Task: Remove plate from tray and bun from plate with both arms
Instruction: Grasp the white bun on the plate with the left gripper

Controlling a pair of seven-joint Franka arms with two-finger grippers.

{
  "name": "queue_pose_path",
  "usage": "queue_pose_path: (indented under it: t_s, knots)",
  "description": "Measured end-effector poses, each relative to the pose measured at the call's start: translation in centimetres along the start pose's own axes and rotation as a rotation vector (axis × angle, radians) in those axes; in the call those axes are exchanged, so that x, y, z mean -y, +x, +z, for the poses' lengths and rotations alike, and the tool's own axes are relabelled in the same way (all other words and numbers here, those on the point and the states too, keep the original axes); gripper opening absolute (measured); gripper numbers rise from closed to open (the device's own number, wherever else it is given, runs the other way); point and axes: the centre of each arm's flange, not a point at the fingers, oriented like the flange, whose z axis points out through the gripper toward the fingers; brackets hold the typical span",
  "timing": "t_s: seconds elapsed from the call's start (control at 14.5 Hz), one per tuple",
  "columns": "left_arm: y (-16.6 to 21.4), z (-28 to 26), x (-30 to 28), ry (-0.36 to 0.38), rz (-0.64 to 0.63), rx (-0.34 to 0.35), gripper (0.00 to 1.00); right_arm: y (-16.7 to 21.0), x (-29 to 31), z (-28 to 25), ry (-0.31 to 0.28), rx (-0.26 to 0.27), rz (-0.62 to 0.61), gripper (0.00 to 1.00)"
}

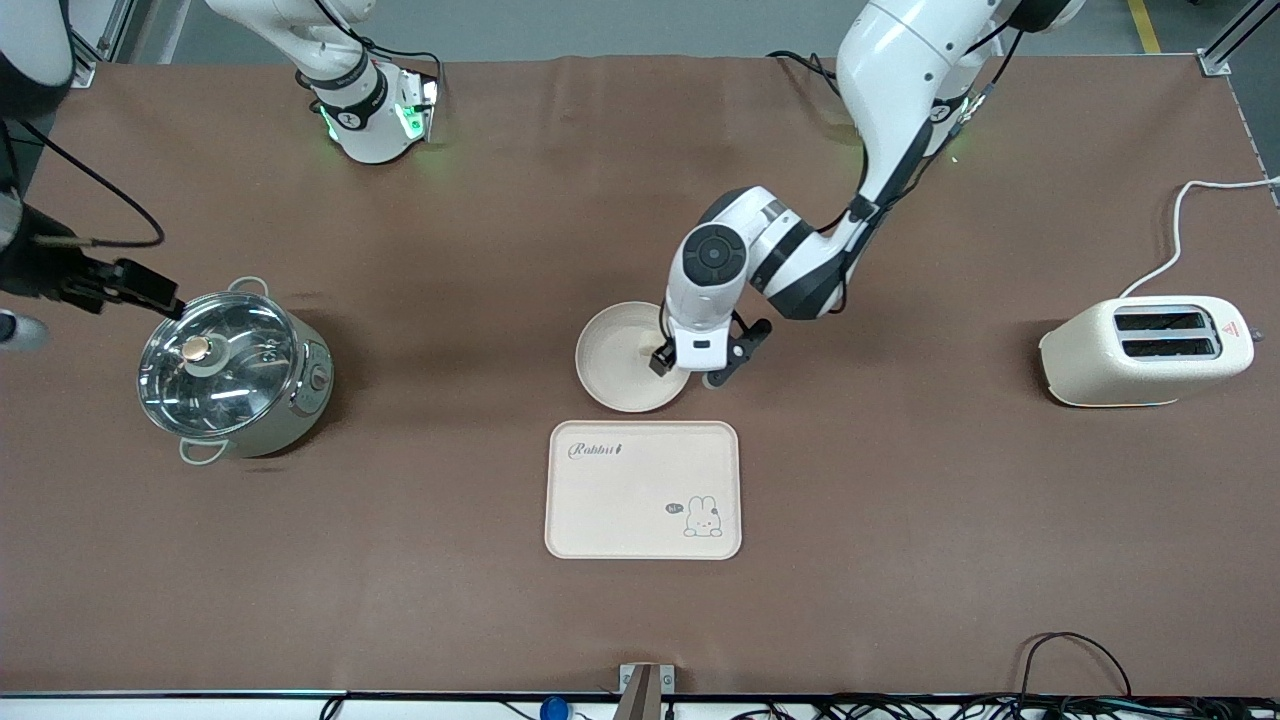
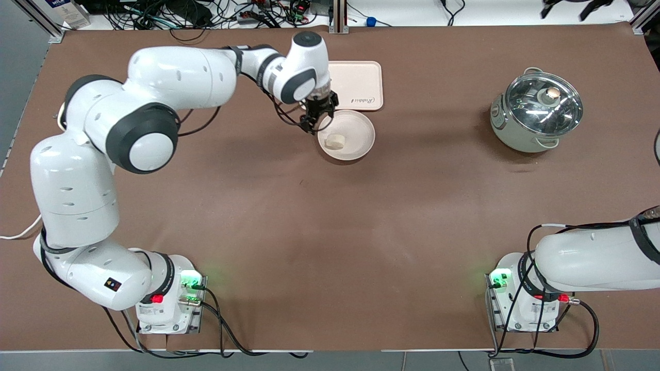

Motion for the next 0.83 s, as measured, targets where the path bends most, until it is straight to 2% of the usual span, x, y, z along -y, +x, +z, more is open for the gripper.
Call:
queue_pose_path:
  t_s: [0.14, 0.41, 0.83]
  knots:
    - [-1.6, 1.6, 0.1, 0.003, -0.023, 0.005, 0.94, -1.6, -0.4, -2.9, -0.032, -0.047, -0.004, 1.00]
    - [-2.3, 2.6, -0.1, -0.006, -0.063, 0.011, 0.87, -2.6, -0.4, -6.1, -0.040, -0.110, -0.078, 1.00]
    - [-2.1, 3.4, -0.4, -0.041, -0.069, 0.019, 0.74, -2.3, -0.4, -6.0, -0.042, -0.108, -0.092, 1.00]
